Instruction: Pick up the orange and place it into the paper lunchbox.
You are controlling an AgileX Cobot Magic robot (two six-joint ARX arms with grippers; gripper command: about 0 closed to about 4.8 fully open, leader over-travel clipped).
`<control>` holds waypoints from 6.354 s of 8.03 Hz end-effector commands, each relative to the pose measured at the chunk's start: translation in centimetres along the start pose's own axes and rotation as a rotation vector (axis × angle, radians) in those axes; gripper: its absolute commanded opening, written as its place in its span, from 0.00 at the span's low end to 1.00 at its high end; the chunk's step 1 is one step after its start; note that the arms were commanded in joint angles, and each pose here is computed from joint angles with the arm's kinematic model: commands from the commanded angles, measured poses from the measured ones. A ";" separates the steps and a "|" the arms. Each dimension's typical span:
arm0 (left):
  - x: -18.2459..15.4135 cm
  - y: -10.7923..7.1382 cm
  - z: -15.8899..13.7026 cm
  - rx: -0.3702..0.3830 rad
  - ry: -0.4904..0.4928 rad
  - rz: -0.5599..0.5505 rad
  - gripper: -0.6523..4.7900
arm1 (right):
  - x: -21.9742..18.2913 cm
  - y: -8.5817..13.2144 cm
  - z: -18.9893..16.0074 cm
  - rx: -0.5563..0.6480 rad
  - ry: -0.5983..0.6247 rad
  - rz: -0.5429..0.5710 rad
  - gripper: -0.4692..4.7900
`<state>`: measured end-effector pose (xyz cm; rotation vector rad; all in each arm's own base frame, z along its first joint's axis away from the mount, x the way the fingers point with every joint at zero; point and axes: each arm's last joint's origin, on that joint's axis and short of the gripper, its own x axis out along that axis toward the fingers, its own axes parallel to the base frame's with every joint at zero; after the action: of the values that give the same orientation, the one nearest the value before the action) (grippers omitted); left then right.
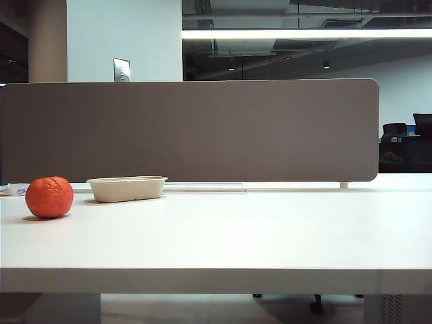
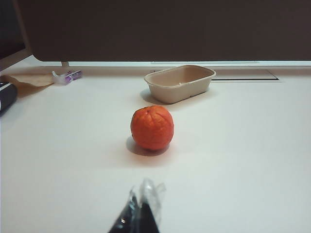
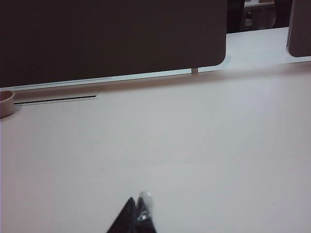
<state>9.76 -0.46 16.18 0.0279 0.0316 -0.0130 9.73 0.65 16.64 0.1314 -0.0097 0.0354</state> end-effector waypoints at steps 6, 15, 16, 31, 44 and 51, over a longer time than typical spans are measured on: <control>0.0 0.0 0.2 -0.045 -0.021 0.005 0.11 | 0.0 0.0 -0.1 -0.001 0.023 -0.003 0.08; 0.5 0.6 11.6 -0.151 -0.117 0.118 0.11 | 0.8 2.0 15.1 -0.025 -0.031 -0.004 0.08; 13.3 -0.1 17.8 -0.128 0.016 0.037 0.11 | 8.1 9.5 22.6 -0.059 0.077 0.498 0.08; 36.6 -3.2 10.8 -0.091 -0.026 -0.063 0.38 | 6.6 16.9 19.4 -0.151 0.283 0.848 0.08; 47.7 -4.7 3.5 -0.093 0.145 -0.040 0.86 | 6.7 16.9 19.5 -0.152 0.279 0.838 0.08; 30.6 -3.4 21.1 -0.006 0.480 -0.240 0.11 | 7.2 16.1 19.9 -0.157 0.240 0.716 0.08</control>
<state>42.37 -4.82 35.82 0.0222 0.5388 -0.2378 16.39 14.39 38.03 -0.0451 0.2089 0.7610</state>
